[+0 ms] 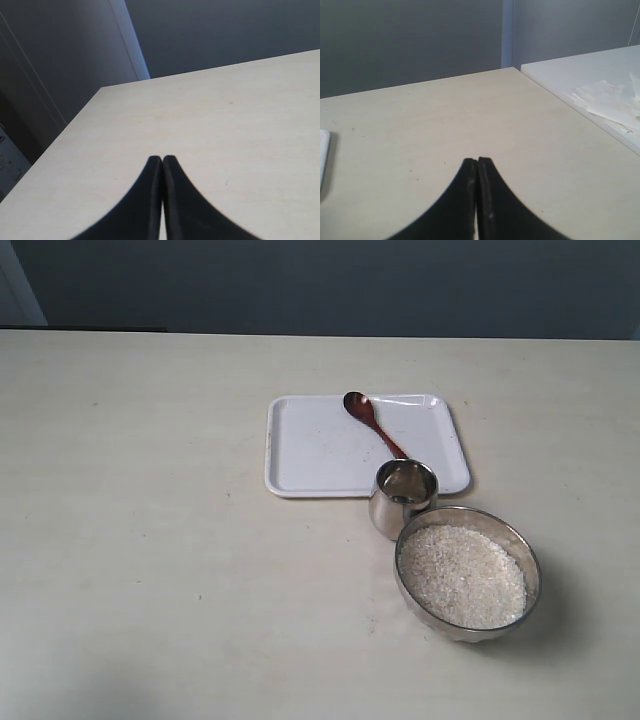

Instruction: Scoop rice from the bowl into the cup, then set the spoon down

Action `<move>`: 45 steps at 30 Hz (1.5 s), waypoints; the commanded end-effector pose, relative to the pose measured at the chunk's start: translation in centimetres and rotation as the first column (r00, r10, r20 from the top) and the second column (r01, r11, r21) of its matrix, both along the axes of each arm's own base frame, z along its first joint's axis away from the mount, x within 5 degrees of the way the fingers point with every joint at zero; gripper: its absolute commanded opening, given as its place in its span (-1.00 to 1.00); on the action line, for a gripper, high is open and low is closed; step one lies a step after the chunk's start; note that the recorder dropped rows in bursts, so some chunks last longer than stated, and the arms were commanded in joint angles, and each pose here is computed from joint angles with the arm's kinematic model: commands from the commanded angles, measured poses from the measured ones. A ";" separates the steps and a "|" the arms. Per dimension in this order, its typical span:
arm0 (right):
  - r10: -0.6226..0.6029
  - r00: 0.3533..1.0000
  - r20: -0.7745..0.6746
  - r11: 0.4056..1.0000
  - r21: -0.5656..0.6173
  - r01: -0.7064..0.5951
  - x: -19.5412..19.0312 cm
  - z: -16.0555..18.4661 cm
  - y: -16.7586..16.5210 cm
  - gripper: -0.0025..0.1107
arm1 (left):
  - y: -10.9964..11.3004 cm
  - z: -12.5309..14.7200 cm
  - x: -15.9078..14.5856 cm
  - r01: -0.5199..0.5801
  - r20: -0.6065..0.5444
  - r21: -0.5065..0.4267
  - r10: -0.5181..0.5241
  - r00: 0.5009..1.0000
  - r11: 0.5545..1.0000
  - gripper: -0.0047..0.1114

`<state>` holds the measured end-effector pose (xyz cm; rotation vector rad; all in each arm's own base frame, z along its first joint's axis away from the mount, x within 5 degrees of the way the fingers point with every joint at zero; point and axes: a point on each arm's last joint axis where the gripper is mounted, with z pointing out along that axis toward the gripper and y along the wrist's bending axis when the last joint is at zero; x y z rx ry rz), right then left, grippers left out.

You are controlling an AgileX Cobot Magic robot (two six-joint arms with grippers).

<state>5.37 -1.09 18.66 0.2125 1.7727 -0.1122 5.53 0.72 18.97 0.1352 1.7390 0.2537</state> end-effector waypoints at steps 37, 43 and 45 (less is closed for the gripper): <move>-0.006 1.000 0.019 1.000 -0.003 0.006 0.0 0.1 0.0 -0.97 | -3.5 0.2 -0.7 0.600 0.019 0.000 -0.600 0.800 0.800 -0.91; -0.006 1.000 0.019 1.000 -0.003 0.006 0.0 0.1 0.0 -0.97 | -4.2 0.2 -1.2 0.716 0.019 0.000 -0.716 0.698 0.698 -0.91; -0.006 1.000 0.019 1.000 -0.003 0.006 0.0 0.1 0.0 -0.97 | -4.3 0.2 -1.3 0.743 0.019 0.000 -0.743 0.669 0.669 -0.91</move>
